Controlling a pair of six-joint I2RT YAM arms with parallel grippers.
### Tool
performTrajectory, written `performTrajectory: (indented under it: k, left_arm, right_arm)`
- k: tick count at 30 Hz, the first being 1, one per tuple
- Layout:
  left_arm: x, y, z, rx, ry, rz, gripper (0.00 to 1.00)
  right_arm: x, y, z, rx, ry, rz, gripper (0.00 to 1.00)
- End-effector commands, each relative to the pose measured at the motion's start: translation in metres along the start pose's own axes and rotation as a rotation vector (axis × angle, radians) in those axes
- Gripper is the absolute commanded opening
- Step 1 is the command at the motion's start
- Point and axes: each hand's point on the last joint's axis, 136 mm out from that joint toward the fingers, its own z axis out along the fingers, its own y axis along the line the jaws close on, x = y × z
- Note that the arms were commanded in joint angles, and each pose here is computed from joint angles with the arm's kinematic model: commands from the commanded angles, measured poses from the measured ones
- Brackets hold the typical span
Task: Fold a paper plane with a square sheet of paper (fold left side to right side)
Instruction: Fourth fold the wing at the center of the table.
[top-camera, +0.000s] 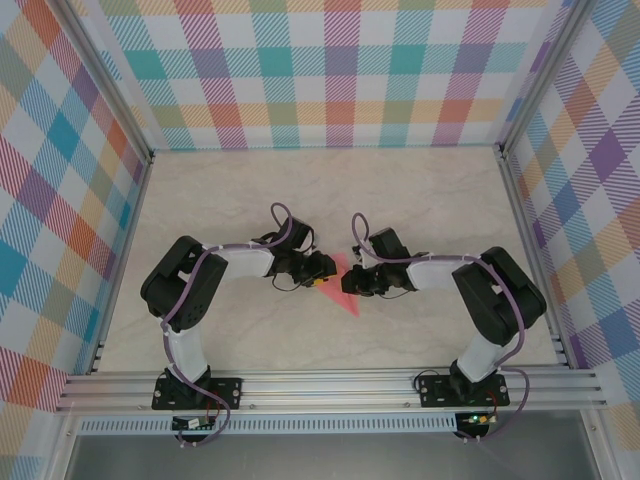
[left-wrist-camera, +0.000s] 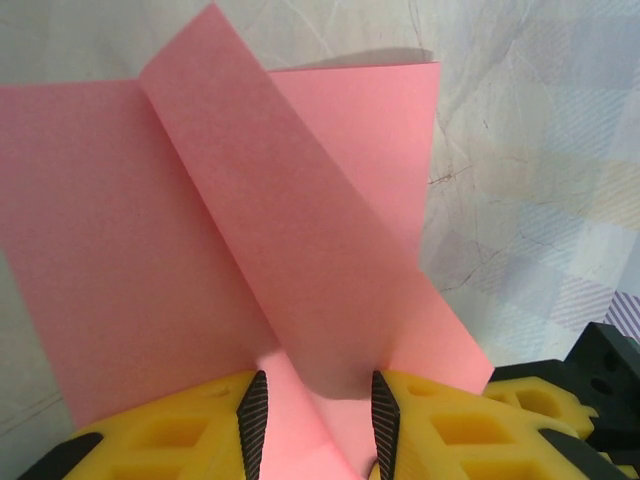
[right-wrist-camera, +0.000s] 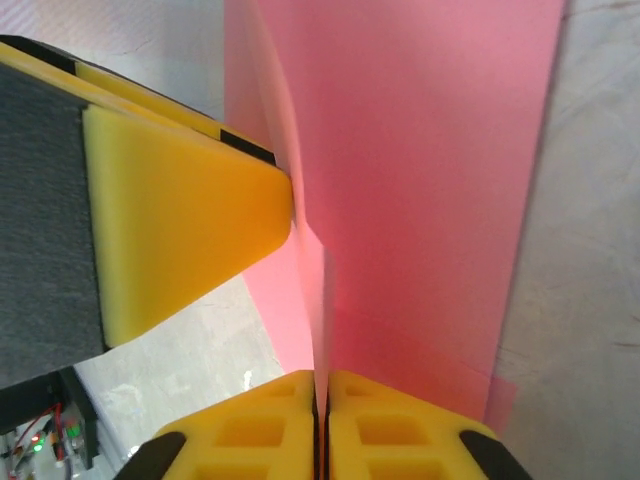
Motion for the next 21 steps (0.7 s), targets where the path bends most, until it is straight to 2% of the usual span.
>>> performTrajectory:
  k: [1, 21]
  left_arm:
    - [0.008, 0.004, 0.000, -0.037, 0.016, 0.015, 0.36]
    - [0.008, 0.007, 0.000, -0.049, 0.013, 0.013, 0.36]
  right_arm:
    - [-0.007, 0.014, 0.003, -0.076, 0.012, -0.020, 0.06]
    - [-0.007, -0.002, -0.004, -0.085, 0.014, 0.014, 0.06]
